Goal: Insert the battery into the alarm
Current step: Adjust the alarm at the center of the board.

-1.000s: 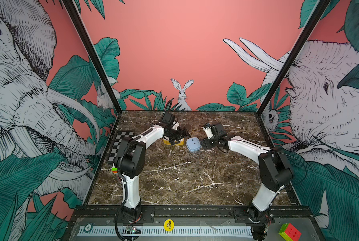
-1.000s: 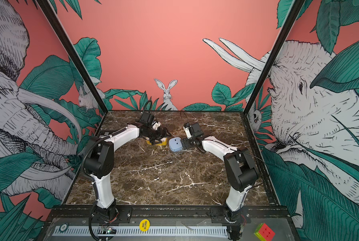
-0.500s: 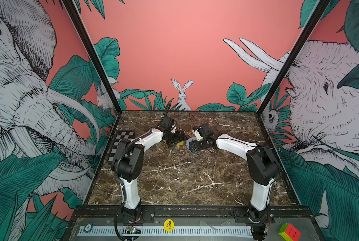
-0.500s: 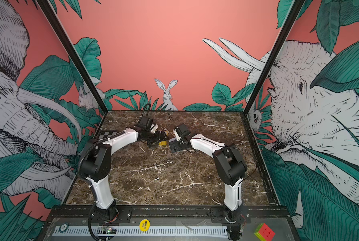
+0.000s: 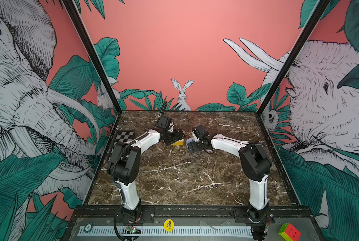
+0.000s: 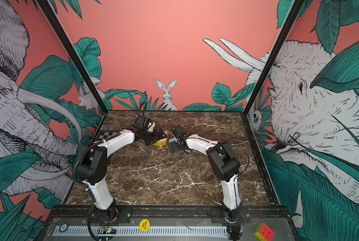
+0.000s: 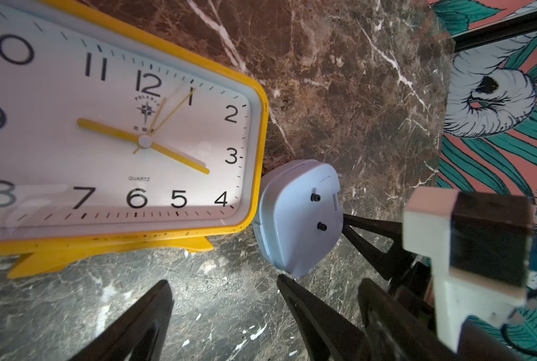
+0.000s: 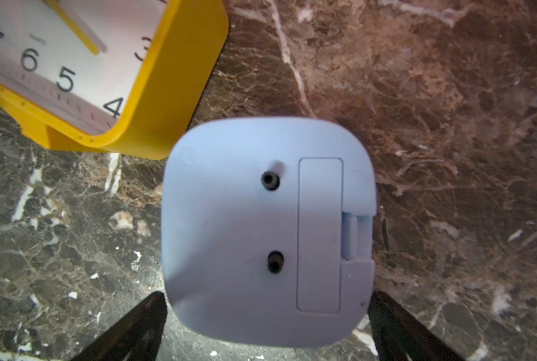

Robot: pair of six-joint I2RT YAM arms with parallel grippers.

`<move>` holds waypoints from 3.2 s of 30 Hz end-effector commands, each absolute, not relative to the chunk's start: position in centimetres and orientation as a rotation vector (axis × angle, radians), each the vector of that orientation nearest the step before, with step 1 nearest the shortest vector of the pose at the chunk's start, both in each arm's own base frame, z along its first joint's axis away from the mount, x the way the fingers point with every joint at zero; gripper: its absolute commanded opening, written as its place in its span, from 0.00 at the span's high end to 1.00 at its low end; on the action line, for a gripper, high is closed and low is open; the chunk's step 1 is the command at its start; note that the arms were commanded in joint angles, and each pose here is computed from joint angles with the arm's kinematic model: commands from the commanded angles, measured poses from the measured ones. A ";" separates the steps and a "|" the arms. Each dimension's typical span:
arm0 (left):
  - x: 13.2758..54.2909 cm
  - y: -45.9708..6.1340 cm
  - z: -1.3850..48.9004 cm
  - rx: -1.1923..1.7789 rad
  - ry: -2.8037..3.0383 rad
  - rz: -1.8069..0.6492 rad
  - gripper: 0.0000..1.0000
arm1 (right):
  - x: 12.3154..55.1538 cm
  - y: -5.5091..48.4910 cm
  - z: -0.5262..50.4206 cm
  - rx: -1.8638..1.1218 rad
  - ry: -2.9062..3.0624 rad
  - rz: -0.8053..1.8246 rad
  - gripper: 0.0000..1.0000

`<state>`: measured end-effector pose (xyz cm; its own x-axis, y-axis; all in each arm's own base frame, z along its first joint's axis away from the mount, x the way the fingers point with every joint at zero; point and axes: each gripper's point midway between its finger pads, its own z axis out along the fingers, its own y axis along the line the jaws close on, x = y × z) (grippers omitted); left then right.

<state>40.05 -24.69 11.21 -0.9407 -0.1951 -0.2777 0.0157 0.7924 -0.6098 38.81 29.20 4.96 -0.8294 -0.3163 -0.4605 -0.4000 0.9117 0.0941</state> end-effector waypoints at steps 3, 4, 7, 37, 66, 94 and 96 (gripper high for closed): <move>40.5 -25.0 12.3 -0.167 2.612 -0.952 0.03 | 39.9 29.8 4.6 -0.510 2.592 0.229 0.01; 40.5 -25.1 12.2 -0.175 2.616 -0.957 0.03 | 39.9 29.9 4.4 -0.516 2.593 0.227 0.01; 40.5 -25.2 11.9 -0.191 2.627 -0.968 0.03 | 39.9 29.7 4.0 -0.525 2.598 0.195 0.01; 42.3 -29.0 12.1 -0.255 2.590 -1.243 0.18 | 40.8 31.6 11.0 -0.218 2.388 0.986 0.38; 42.6 -31.0 13.1 -0.214 2.548 -1.389 0.63 | 41.8 33.3 11.6 -0.156 2.386 1.194 0.37; 42.8 -30.0 14.3 -0.388 2.588 -1.328 0.78 | 34.5 29.8 15.2 -0.985 1.880 0.193 0.04; 42.6 -30.1 14.6 -0.392 2.600 -1.323 0.79 | 34.8 30.3 15.4 -1.056 1.806 0.092 0.06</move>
<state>42.44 -29.62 10.73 -0.9491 -0.3133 -0.0314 -0.1693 0.5919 -0.7880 32.75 31.76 15.40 -0.3198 -0.4282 -0.8452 -0.7511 0.6584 -0.0493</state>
